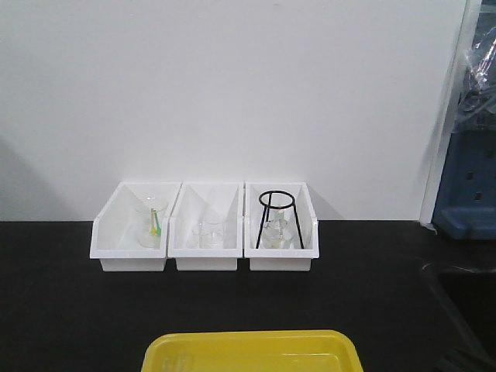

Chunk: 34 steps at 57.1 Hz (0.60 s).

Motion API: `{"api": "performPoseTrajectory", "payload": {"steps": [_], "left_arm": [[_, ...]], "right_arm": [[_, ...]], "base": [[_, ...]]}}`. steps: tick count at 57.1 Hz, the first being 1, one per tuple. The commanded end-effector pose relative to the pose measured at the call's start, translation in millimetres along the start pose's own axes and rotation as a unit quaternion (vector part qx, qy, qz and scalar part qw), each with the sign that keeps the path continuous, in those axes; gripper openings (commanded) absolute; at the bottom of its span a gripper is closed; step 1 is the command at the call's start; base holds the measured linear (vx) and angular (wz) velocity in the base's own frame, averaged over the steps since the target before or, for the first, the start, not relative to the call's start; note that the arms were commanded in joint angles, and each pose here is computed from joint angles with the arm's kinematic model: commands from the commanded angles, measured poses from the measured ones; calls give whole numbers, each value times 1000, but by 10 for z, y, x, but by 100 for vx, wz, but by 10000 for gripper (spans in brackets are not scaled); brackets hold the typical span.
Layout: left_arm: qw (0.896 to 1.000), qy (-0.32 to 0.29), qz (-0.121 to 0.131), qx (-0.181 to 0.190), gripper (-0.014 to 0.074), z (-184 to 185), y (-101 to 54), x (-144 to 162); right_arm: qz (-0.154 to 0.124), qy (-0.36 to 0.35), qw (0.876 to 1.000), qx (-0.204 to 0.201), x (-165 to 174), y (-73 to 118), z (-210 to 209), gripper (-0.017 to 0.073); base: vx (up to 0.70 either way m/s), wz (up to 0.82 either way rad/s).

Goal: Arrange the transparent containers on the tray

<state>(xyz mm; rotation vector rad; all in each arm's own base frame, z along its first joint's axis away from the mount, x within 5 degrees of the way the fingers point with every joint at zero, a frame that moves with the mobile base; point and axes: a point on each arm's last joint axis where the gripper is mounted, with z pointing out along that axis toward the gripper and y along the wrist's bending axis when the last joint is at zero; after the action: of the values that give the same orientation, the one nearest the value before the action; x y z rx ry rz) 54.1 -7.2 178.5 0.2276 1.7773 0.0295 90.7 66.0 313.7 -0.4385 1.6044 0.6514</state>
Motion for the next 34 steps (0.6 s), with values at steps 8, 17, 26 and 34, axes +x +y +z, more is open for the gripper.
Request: {"api": "performPoseTrajectory", "payload": {"steps": [8, 17, 26, 34], "left_arm": [[999, -30, 0, -11, -4, 19, 4, 46], [999, -30, 0, -11, -4, 19, 4, 46], [999, -30, 0, -11, -4, 19, 4, 46], [999, -30, 0, -11, -4, 19, 4, 46]], "right_arm": [[-20, -12, 1000, 12, -97, -10, -3, -11], [-20, -12, 1000, 12, -97, -10, -3, -11], [-20, -12, 1000, 12, -97, -10, -3, -11], [-20, -12, 1000, 12, -97, -10, -3, -11]], "base": [[0, 0], [0, 0], [0, 0], [0, 0]]}}
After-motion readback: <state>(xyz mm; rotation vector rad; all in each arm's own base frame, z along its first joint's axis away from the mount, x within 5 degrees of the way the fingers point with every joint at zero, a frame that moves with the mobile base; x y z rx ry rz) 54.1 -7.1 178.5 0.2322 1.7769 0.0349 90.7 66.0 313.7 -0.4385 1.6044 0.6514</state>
